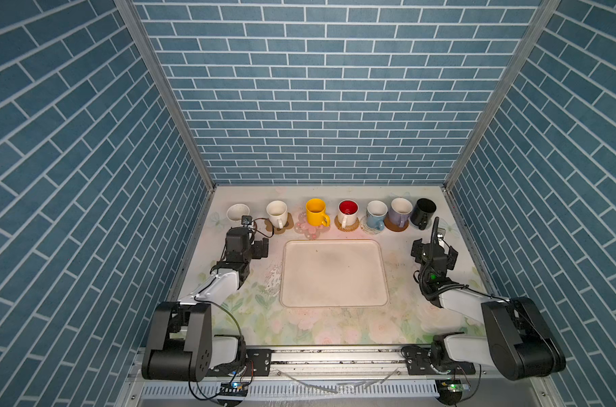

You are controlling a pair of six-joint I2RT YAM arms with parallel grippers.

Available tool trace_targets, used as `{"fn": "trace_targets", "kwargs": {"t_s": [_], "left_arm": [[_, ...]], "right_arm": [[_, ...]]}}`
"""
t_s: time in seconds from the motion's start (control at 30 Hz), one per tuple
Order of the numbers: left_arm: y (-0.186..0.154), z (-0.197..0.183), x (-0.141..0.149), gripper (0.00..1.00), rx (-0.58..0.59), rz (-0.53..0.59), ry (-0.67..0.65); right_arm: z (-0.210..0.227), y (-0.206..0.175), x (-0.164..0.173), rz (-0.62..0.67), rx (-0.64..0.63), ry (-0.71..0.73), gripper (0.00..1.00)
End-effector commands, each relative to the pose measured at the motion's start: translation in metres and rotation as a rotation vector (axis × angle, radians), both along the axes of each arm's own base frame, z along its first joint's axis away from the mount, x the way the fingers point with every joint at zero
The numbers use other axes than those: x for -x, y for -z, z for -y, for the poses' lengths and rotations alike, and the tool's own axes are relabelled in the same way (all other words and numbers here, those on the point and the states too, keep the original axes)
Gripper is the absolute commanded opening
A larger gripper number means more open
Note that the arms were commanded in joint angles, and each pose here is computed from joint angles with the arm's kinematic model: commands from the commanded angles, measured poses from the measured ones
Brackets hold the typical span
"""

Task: Place cups on coasters
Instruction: Reset both arms

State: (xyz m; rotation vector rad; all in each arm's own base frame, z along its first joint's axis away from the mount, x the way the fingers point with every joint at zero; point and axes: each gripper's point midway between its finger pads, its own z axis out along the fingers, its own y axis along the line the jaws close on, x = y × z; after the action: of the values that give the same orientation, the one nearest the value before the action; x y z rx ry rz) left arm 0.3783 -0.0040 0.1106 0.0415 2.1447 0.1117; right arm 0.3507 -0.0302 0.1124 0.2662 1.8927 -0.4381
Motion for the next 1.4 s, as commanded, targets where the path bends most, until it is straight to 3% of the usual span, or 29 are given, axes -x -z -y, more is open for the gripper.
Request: {"fn": "trace_targets", "kwargs": {"t_s": [0.0,0.47,0.83,1.17,1.37], "left_arm": [[-0.012,-0.003,-0.013,0.99,-0.002,0.083,-0.016],[0.008,-0.017,-0.021,0.99,-0.070,0.181,-0.082],[0.012,-0.017,-0.009,0.99,-0.102,0.250,-0.110],[0.010,-0.011,-0.006,0.99,-0.103,0.276,-0.077],[0.011,-0.009,-0.007,0.99,-0.105,0.265,-0.067]], "right_arm": [[0.008,-0.016,-0.008,0.047,0.032,0.040,0.99],[0.019,-0.020,-0.003,0.181,0.069,0.064,0.99],[0.021,-0.023,0.015,0.272,0.047,0.063,0.99],[0.017,-0.022,0.013,0.266,0.050,0.034,0.99],[0.001,-0.017,0.001,0.213,0.064,-0.070,0.99]]}}
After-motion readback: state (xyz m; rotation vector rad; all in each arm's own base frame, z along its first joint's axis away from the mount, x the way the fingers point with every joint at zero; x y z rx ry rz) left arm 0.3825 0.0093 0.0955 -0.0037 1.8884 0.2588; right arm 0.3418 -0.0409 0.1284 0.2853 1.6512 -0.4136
